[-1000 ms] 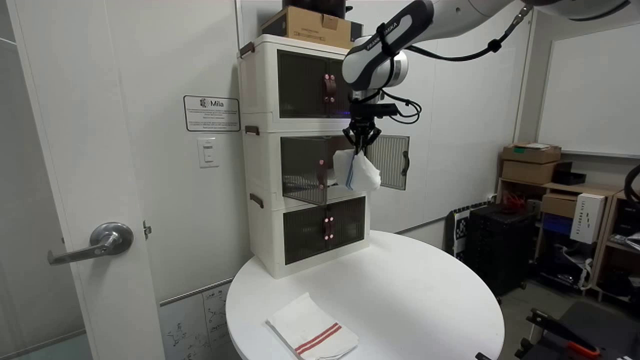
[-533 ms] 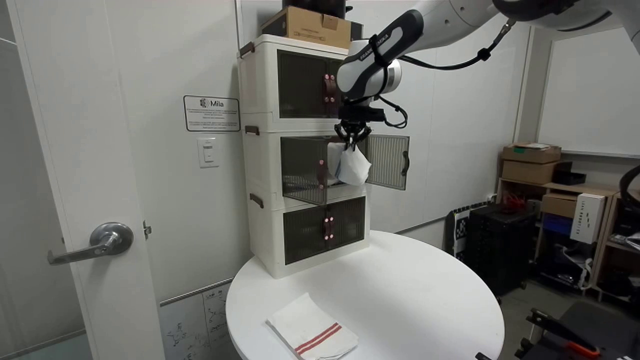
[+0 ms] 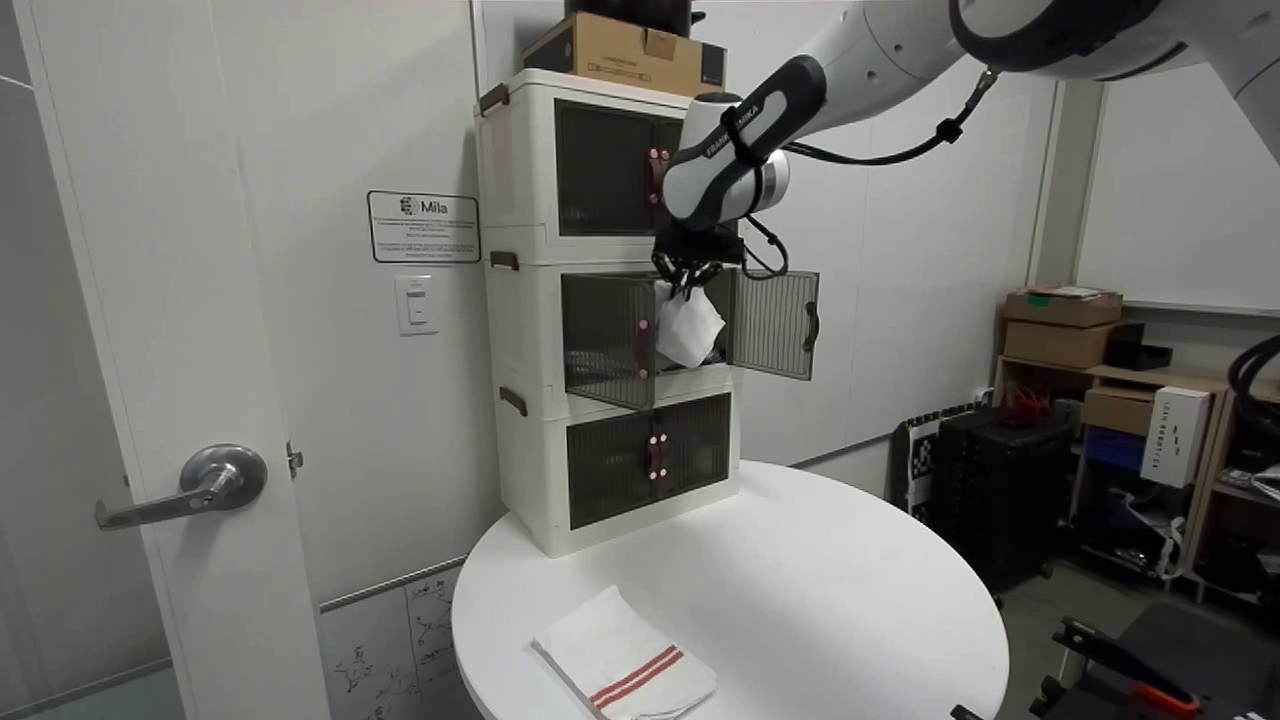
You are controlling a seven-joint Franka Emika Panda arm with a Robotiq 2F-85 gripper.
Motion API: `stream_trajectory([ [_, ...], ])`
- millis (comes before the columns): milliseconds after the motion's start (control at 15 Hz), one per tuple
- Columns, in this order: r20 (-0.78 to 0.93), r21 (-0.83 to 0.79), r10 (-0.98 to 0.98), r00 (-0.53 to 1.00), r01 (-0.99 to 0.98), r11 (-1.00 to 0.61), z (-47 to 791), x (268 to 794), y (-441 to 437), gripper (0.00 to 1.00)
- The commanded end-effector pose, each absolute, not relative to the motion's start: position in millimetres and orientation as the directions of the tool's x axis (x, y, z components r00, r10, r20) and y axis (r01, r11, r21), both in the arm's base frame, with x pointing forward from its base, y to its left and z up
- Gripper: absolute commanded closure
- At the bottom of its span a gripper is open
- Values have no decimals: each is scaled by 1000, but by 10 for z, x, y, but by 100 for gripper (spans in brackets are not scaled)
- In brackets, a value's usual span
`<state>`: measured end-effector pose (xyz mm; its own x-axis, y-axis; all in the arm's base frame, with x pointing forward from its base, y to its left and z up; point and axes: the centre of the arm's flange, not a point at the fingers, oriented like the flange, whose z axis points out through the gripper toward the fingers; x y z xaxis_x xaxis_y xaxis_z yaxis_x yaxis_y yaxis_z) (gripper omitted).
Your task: Put one towel in the middle cabinet, then close the right and left doors of the cabinet, respectively
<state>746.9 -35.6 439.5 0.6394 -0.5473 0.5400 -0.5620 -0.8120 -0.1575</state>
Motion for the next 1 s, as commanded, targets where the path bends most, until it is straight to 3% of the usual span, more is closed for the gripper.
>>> stream_trajectory([
  [0,581,-166,-559,591,-587,-793,4315,7586,-363,96],
  [933,651,-149,-490,580,-534,-832,3977,7999,-315,96],
])
